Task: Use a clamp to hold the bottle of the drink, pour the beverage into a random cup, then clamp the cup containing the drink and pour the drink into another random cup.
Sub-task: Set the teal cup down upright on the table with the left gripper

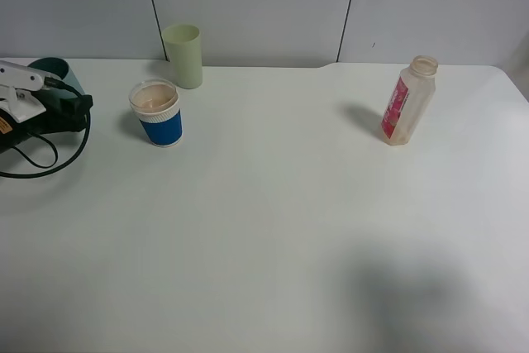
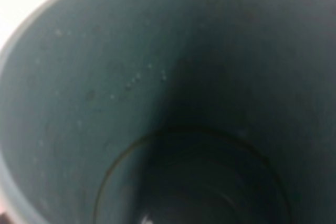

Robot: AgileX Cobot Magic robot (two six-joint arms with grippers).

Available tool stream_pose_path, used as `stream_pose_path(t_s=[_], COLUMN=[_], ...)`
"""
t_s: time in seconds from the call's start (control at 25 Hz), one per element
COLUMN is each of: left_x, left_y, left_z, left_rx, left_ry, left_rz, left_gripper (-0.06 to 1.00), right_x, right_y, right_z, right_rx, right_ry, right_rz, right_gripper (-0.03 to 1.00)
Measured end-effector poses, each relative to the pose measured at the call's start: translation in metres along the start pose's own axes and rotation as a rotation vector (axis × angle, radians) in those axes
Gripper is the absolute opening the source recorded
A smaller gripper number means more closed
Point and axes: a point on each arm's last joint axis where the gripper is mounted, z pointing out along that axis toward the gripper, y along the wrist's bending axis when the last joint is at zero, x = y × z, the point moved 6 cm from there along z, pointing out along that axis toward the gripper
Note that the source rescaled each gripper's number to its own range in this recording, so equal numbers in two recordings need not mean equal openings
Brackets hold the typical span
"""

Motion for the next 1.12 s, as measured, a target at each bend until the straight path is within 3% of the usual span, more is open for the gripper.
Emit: stream_pose_path(t_s=[0.4,1.12], left_x=[-0.019,-0.001], left_y=[0.011,0.006], left_z=[0.014,0.018], left_rx=[-0.003,0.042], left_ry=[-0.062,0.033], left_rz=[0.033,-0.013], left_gripper=[0.00,0.00], right_x=[0.000,0.000], right_y=[0.000,0.000], right_z=[0.000,0.000], right_rx=[0.000,0.000], right_ry=[0.000,0.000], right_rz=[0.000,0.000], right_gripper=[0.67,0.67])
